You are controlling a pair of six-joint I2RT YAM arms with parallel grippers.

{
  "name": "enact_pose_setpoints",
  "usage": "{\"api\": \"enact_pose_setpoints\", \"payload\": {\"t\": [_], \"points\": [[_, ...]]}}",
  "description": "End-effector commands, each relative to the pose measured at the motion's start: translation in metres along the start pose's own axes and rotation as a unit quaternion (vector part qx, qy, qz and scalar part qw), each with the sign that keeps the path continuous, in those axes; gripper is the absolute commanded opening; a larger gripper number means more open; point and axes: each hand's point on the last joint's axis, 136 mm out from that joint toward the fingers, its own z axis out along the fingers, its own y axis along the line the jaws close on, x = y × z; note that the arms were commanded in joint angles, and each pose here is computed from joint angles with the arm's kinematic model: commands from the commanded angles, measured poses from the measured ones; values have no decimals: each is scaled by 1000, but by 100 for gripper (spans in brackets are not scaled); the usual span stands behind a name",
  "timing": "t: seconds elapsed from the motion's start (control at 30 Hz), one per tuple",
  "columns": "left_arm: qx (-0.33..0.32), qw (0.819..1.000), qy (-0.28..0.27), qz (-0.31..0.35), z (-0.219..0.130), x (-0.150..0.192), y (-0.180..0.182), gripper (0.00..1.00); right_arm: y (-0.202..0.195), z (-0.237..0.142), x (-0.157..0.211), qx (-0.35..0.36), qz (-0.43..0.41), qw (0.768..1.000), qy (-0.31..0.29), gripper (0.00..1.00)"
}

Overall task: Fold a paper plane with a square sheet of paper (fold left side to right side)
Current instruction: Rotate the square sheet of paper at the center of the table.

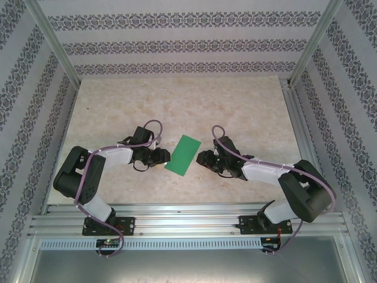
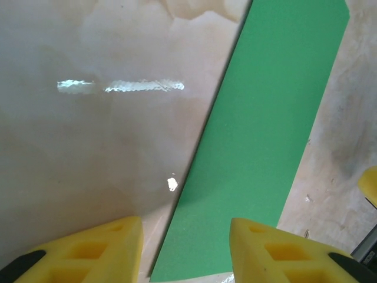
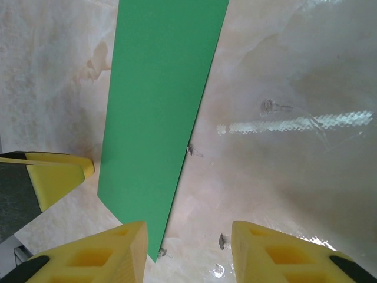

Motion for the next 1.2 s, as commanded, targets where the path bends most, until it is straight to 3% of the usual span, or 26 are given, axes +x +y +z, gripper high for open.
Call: {"api": "enact_pose_setpoints", "payload": {"t": [0.0,0.13,0.5,1.17], "points": [[11,1000,26,8,12,20,-4,40,7,5,1,-9,3,1000,2,41],[13,999,31,16,13,29,-11,35,7,9,3,-4,1,1000,8,39],[6,999,29,34,11,40,-23,32,13,23,5,-5,7,1000,30,37],[-79,995,-23,59,-25,29,-9,36,34,60,22,-39,34,997,63,39]]}}
